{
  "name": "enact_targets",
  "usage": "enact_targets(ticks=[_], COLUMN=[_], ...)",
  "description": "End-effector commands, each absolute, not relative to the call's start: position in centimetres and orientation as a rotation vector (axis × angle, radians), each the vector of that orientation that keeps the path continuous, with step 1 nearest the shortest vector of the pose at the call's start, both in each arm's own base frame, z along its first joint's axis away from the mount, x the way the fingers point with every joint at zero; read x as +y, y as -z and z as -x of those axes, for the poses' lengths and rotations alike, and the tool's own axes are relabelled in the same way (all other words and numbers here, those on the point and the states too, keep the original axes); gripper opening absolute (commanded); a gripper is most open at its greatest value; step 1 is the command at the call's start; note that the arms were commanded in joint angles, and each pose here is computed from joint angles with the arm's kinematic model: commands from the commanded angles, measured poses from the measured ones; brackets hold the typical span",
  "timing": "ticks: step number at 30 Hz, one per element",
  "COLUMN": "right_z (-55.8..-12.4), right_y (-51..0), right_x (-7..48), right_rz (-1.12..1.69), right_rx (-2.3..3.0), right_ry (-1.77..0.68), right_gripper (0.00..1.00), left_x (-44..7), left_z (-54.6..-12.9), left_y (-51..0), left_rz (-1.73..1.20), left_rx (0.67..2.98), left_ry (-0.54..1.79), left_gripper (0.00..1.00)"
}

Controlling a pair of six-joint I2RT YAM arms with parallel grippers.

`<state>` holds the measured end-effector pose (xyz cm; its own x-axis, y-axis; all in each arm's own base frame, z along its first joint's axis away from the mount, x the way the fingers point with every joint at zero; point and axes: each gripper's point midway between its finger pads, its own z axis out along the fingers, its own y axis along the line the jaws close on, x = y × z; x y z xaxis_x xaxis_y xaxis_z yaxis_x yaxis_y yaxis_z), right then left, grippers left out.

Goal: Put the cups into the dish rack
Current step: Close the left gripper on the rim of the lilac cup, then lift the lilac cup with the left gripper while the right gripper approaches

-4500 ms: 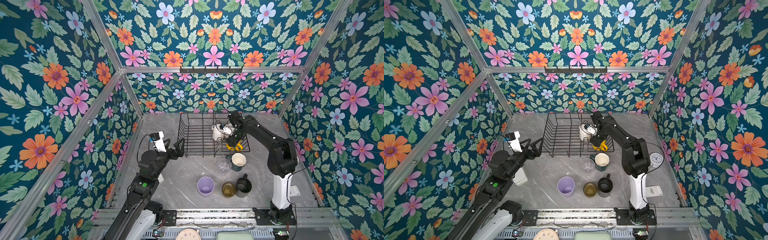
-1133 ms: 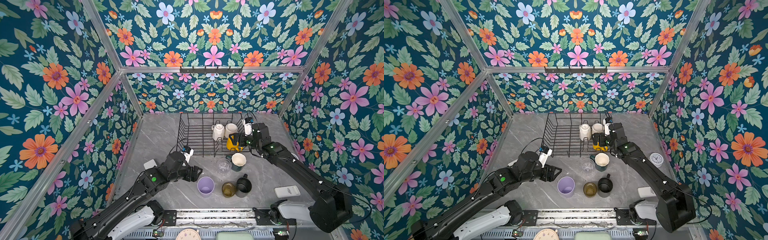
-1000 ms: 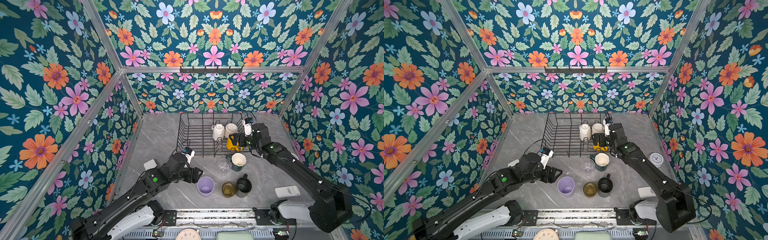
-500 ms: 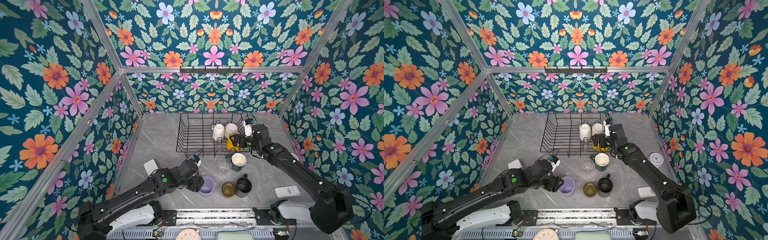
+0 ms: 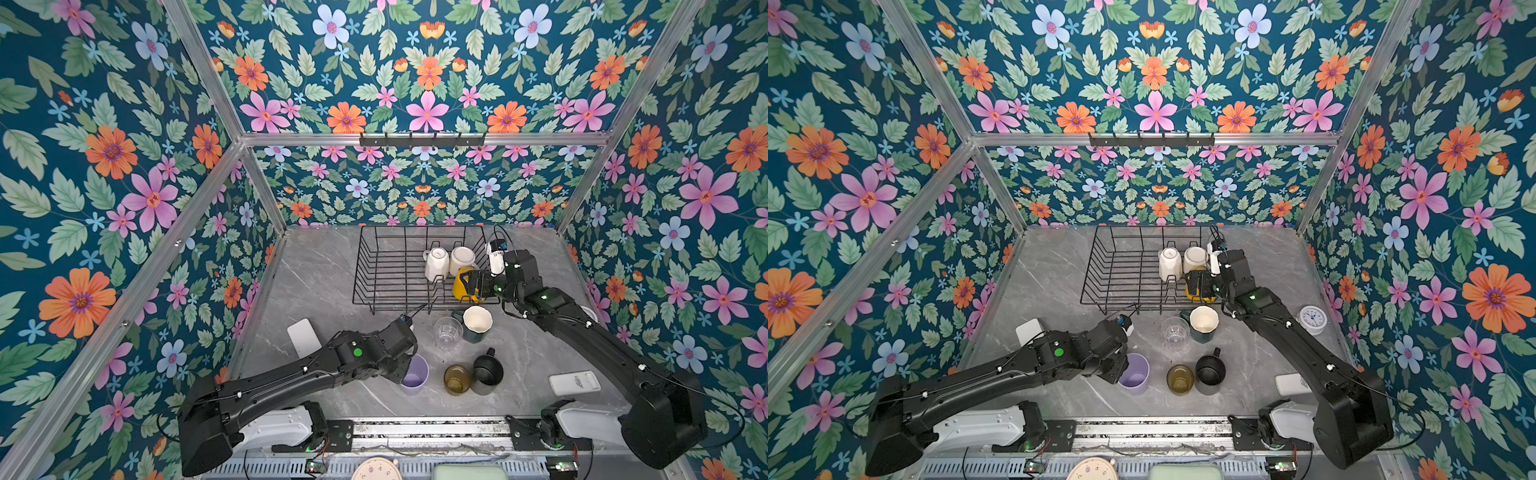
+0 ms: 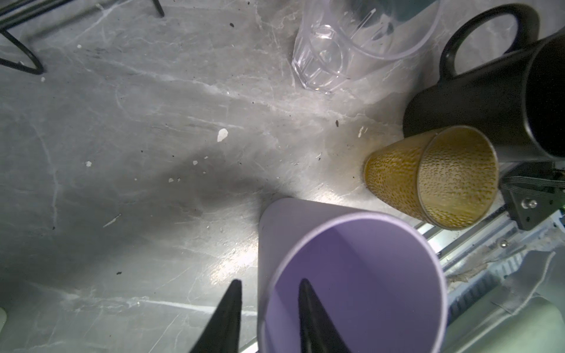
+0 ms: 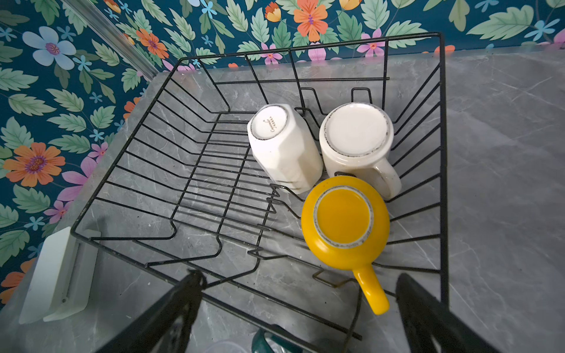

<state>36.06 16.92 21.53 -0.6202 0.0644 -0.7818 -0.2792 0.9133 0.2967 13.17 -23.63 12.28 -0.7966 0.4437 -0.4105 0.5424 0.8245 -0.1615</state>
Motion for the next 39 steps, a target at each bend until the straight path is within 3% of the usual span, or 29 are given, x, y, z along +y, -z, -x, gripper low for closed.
enact_targets(ticks=[1,9,17,21,30,39], right_z=[-36.1,-36.2,-36.4,-36.3,-35.3,-32.8], right_y=[-21.8,-21.8,-22.0,-22.5,-25.3,-28.3], right_x=[17.0,17.2,17.5,18.2,20.4,23.3], right_rz=[0.163,0.172,0.175,0.181,0.267,0.439], right_rx=[2.174,2.179,2.172,2.158,2.071,1.89], right_ry=[-0.498,-0.504,-0.522,-0.575,-0.745,-1.044], right_gripper=[0.98,0.98,0.98,0.98,0.99,0.99], left_x=[-23.2,-23.1,-21.8,-20.4,-21.1,-20.8], left_z=[-13.3,-13.6,-14.0,-15.5,-17.6,-18.4], left_y=[-12.3,-13.1,-14.2,-17.3,-27.5,-28.6], left_rz=[-0.748,-0.726,-0.681,-0.572,-0.384,-0.312], left_rx=[2.654,2.63,2.595,2.475,1.987,1.88], left_ry=[0.348,0.355,0.316,0.295,0.643,0.69], left_gripper=[0.25,0.0,0.0,0.0,0.0,0.0])
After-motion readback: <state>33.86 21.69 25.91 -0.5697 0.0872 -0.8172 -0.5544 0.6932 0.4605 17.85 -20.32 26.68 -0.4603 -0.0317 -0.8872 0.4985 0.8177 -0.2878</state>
